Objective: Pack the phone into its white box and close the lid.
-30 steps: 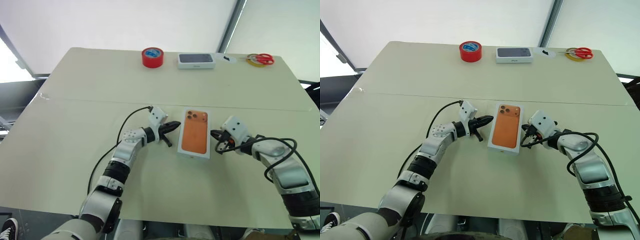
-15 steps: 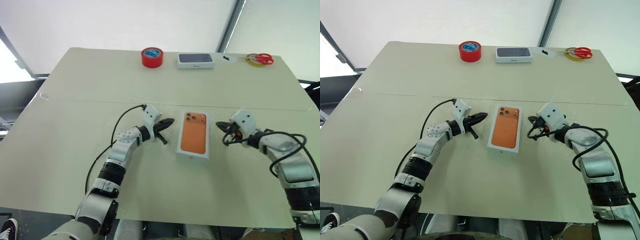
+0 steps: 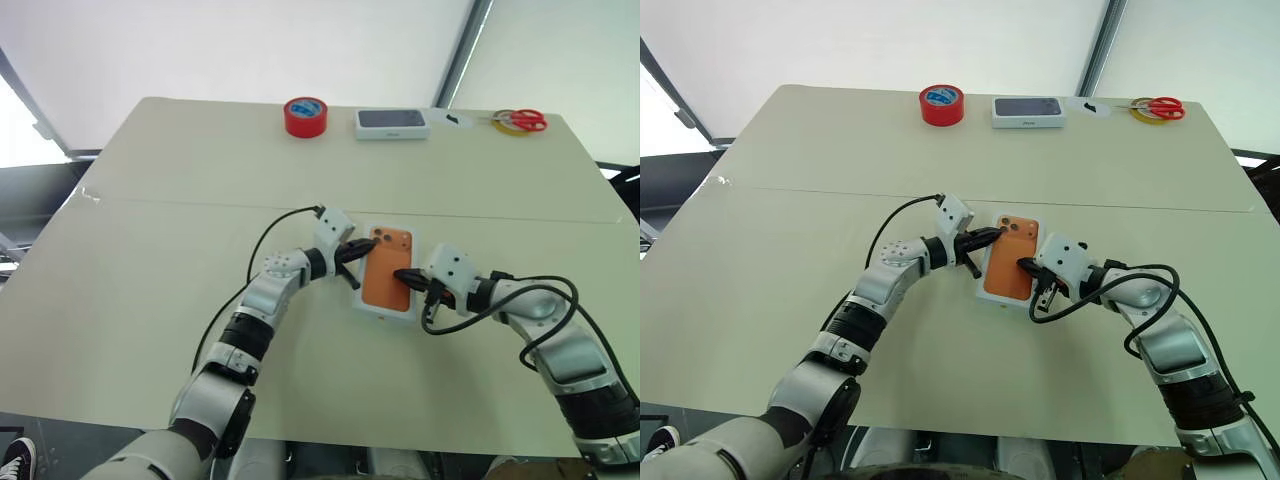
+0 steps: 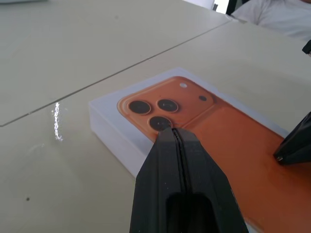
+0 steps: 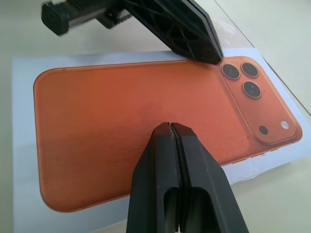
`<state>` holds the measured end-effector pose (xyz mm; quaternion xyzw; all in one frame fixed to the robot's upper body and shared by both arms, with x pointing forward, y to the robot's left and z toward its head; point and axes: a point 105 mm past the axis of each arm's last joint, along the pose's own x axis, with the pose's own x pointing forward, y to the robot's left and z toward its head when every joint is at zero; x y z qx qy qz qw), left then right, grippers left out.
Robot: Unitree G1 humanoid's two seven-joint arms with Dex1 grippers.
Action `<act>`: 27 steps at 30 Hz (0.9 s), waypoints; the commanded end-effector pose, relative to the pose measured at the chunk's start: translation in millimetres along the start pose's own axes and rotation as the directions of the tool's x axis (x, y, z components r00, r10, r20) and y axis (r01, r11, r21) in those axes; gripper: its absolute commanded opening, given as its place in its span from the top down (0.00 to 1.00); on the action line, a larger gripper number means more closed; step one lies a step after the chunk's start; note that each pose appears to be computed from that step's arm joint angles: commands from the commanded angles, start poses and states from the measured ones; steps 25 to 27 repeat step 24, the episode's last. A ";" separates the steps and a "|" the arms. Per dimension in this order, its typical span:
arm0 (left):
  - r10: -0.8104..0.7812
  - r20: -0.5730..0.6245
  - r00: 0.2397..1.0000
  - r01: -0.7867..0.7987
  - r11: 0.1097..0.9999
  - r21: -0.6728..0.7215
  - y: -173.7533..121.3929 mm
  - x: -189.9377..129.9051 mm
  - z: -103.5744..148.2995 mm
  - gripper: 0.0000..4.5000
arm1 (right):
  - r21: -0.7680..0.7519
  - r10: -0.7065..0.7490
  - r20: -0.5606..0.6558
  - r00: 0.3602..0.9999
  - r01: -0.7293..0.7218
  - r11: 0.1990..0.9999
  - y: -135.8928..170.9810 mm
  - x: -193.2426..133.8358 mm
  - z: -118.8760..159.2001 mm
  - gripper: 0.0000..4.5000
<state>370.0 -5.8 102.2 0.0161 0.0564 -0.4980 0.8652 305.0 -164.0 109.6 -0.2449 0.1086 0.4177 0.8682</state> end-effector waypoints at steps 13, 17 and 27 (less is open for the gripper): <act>0.204 0.103 0.973 -0.219 0.964 0.152 40.8 -166.9 39.6 0.00 | 0.025 -0.030 0.239 0.971 0.025 0.999 -42.9 -41.6 36.2 0.01; 0.233 0.054 0.971 -0.239 0.956 0.168 36.6 -198.7 34.1 0.00 | 0.037 0.036 0.232 0.972 -0.046 0.998 -45.0 -52.9 30.9 0.01; 0.290 0.013 0.957 -0.287 0.940 0.183 28.9 -237.3 22.0 0.00 | -0.005 0.059 0.110 0.992 -0.059 0.998 -58.4 -68.4 0.3 0.01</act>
